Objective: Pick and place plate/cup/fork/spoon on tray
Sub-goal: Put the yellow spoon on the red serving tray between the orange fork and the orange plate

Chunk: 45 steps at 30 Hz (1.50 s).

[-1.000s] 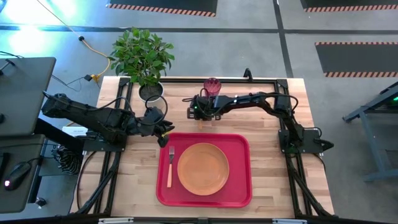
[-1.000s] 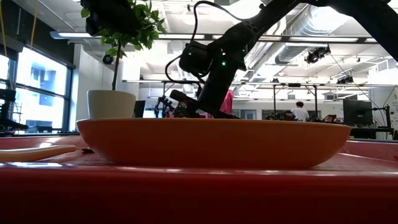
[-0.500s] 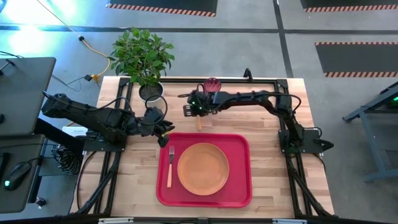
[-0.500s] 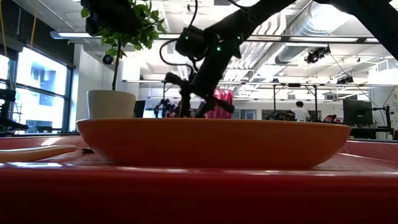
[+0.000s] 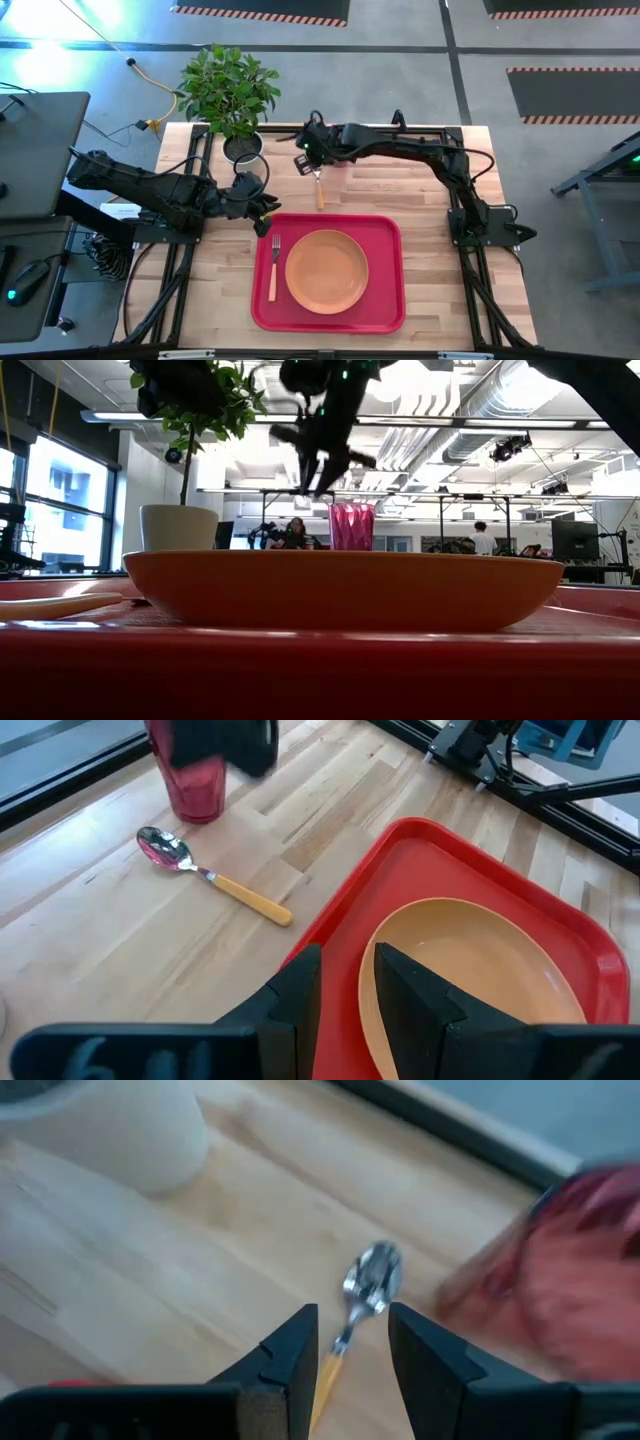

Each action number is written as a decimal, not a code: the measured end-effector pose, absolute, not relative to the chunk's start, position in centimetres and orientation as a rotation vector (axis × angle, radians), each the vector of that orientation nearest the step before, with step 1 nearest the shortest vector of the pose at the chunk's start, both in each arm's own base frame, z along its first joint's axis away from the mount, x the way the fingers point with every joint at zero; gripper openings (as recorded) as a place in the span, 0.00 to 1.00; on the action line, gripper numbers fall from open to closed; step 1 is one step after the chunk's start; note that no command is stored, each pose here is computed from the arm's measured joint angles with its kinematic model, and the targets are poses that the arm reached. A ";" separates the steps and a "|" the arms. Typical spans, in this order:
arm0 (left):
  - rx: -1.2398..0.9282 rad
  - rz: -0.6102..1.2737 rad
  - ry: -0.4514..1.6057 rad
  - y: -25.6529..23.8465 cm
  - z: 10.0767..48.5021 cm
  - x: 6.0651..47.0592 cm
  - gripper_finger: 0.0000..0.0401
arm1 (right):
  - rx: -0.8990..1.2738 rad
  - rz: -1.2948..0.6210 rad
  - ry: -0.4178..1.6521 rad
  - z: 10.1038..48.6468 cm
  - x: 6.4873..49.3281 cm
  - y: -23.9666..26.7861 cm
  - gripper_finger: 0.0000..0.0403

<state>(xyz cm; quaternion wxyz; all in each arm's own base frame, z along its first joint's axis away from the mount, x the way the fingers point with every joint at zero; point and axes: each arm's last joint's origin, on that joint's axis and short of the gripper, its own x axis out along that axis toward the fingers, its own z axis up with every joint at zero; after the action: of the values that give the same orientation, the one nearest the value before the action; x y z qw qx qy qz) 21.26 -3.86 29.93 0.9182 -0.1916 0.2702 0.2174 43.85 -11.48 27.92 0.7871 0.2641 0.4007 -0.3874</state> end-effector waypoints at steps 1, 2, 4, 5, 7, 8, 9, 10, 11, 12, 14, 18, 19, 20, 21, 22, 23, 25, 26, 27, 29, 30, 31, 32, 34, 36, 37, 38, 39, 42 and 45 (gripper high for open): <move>-0.393 0.452 0.552 -3.8 29.9 21.3 0.22 | 0.547 -0.831 0.859 28.9 43.8 -11.4 0.28; -0.391 0.465 0.544 -3.8 30.0 21.3 0.22 | 0.525 -0.830 0.855 29.8 43.7 -11.4 0.28; -0.392 0.506 0.517 -3.7 30.0 21.3 0.22 | 0.485 -0.828 0.824 31.6 43.6 -11.2 0.28; -0.388 0.529 0.503 -3.6 30.1 21.3 0.22 | 0.467 -0.831 0.805 32.6 43.5 -11.2 0.28; -0.381 0.558 0.476 -3.5 30.2 21.3 0.22 | 0.442 -0.836 0.773 34.4 43.2 -11.0 0.28; -0.381 0.566 0.466 -3.5 30.2 21.3 0.22 | 0.431 -0.831 0.756 35.3 43.1 -10.9 0.28; -0.379 0.573 0.459 -3.5 30.3 21.3 0.22 | 0.420 -0.830 0.736 36.2 42.9 -10.8 0.28; -0.377 0.577 0.456 -3.5 30.3 21.3 0.22 | 0.413 -0.828 0.720 37.1 42.7 -10.7 0.28; -0.373 0.587 0.451 -3.5 30.3 21.3 0.22 | 0.405 -0.824 0.703 37.6 42.5 -10.6 0.28; -0.372 0.599 0.444 -3.4 30.3 21.3 0.22 | 0.402 -0.809 0.674 38.2 42.2 -10.3 0.28; -0.385 0.617 0.432 -3.4 30.3 21.3 0.22 | 0.411 -0.800 0.649 39.1 41.3 -10.1 0.28; -0.410 0.630 0.427 -3.1 30.3 21.4 0.23 | 0.424 -0.795 0.626 41.0 39.5 -9.4 0.28; -0.417 0.625 0.433 -3.0 30.3 21.4 0.24 | 0.423 -0.792 0.619 41.4 39.2 -9.2 0.28; -0.423 0.623 0.437 -2.9 30.3 21.4 0.25 | 0.424 -0.785 0.612 41.8 38.9 -9.0 0.28; -0.431 0.620 0.442 -2.7 30.2 21.5 0.26 | 0.419 -0.780 0.610 42.2 38.5 -8.8 0.28; -0.438 0.620 0.445 -2.5 30.2 21.5 0.27 | 0.413 -0.772 0.600 42.7 38.1 -8.6 0.28; -0.453 0.618 0.447 -2.3 30.2 21.6 0.29 | 0.410 -0.766 0.589 43.3 37.6 -8.5 0.28; -0.499 0.593 0.437 -2.1 30.3 21.8 0.32 | 0.396 -0.752 0.569 44.3 36.7 -8.2 0.28; -0.524 0.573 0.422 -2.0 30.5 22.0 0.32 | 0.391 -0.750 0.562 44.6 36.3 -8.1 0.28; -0.543 0.555 0.401 -2.0 30.7 22.2 0.33 | 0.385 -0.746 0.552 45.1 35.9 -8.1 0.28; -0.582 0.516 0.321 -2.0 31.5 22.7 0.34 | 0.369 -0.737 0.537 46.0 34.8 -7.9 0.28; -0.586 0.496 0.277 -2.0 31.9 22.9 0.33 | 0.359 -0.730 0.525 46.6 34.2 -7.8 0.28; -0.585 0.474 0.234 -2.0 32.4 23.1 0.33 | 0.350 -0.726 0.517 47.0 33.7 -7.7 0.28; -0.583 0.457 0.197 -2.1 32.8 23.3 0.33 | 0.339 -0.721 0.504 47.6 33.1 -7.5 0.28; -0.576 0.434 0.126 -1.9 33.5 23.5 0.32 | 0.314 -0.718 0.488 48.5 32.0 -7.4 0.28; -0.581 0.428 0.078 -1.6 34.2 23.6 0.32 | 0.285 -0.730 0.470 49.3 30.9 -7.2 0.28; -0.579 0.431 0.070 -1.5 34.5 23.6 0.32 | 0.269 -0.743 0.454 49.7 30.3 -7.1 0.28; -0.577 0.434 0.062 -1.3 35.0 23.7 0.32 | 0.254 -0.744 0.448 50.2 29.6 -7.0 0.28; -0.573 0.435 0.053 -1.2 35.5 23.9 0.32 | 0.236 -0.757 0.439 50.5 29.0 -7.0 0.28; -0.541 0.453 0.052 -0.8 37.0 24.5 0.32 | 0.202 -0.772 0.408 51.7 27.2 -6.7 0.28; -0.516 0.513 0.069 -0.4 38.3 25.3 0.32 | 0.183 -0.764 0.389 52.6 25.6 -6.4 0.28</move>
<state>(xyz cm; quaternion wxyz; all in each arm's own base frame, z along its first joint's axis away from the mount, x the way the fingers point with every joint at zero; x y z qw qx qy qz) 25.32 -0.38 38.35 0.9340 -0.2523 0.0338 0.2507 25.64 -6.40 52.58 0.9055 0.0888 0.1885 -0.3697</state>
